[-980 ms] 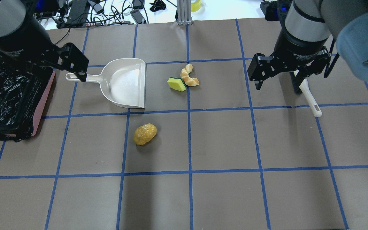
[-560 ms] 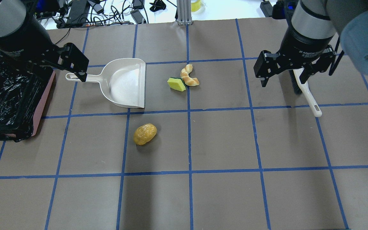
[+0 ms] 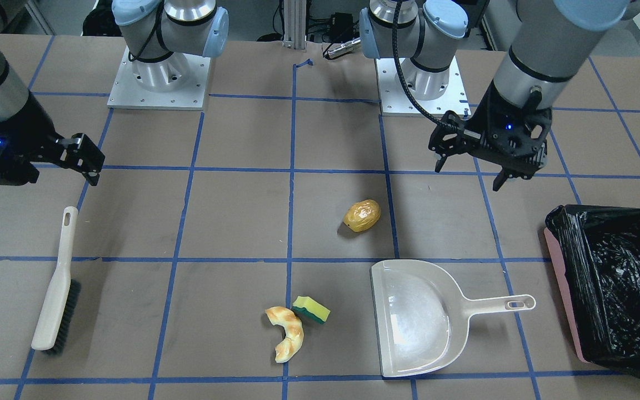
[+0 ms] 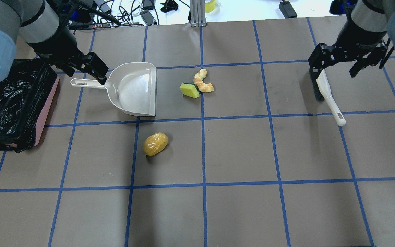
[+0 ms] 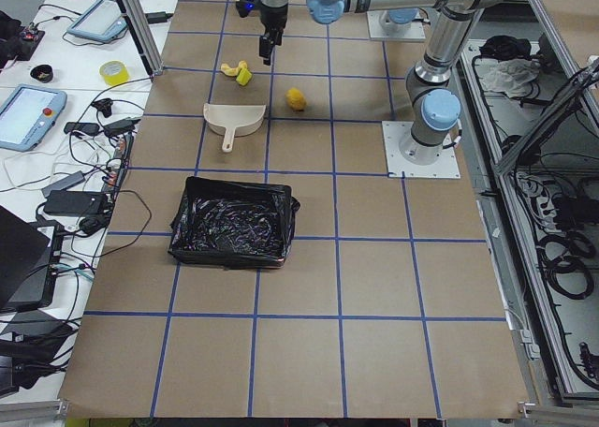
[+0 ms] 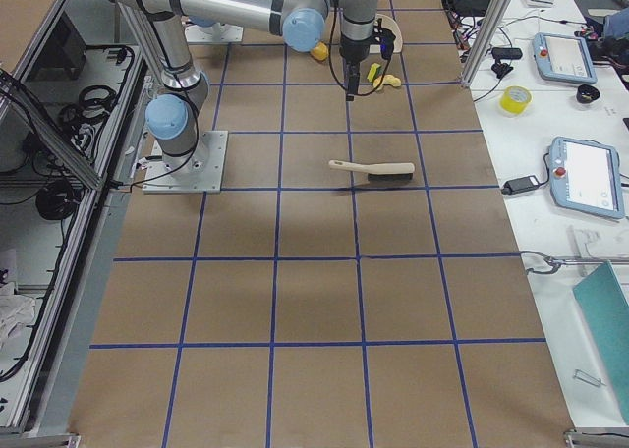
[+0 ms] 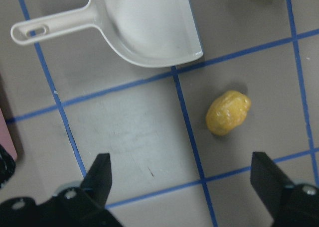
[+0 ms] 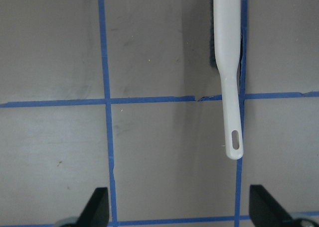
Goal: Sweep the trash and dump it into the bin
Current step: 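Grasp the white dustpan with the left gripper while the right grasps the brush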
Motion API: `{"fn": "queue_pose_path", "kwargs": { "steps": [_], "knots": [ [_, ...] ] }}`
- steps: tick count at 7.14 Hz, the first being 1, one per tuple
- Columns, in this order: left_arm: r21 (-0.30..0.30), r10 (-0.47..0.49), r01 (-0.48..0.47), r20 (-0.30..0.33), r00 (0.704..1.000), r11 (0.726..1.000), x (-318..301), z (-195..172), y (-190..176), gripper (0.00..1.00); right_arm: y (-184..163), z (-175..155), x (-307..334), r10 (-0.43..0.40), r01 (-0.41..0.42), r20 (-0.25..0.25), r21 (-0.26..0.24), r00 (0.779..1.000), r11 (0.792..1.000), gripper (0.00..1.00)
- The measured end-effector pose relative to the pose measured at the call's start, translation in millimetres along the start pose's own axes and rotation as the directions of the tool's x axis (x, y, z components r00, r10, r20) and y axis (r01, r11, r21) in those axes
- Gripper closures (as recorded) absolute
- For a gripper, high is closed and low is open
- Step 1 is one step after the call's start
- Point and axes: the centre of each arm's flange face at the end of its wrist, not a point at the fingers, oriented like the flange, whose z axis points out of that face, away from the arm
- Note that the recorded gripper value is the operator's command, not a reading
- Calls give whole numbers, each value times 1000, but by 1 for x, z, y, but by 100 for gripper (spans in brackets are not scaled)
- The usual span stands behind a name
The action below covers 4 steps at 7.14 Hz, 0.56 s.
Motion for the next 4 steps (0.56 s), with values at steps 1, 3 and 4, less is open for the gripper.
{"fn": "queue_pose_path", "kwargs": {
  "steps": [1,3,4],
  "knots": [
    [22,146,-145,-34,989,989,-35,21,-5,0,-9,22,31,7,-7,3,-5,1000,1000,0],
    [26,491,-491,-32,870,871,-92,64,-13,0,-11,77,63,7,-7,1,10,1000,1000,0],
    [7,640,-640,5,768,768,-113,83,-21,0,-8,105,65,6,-6,0,14,1000,1000,0]
  ]
}}
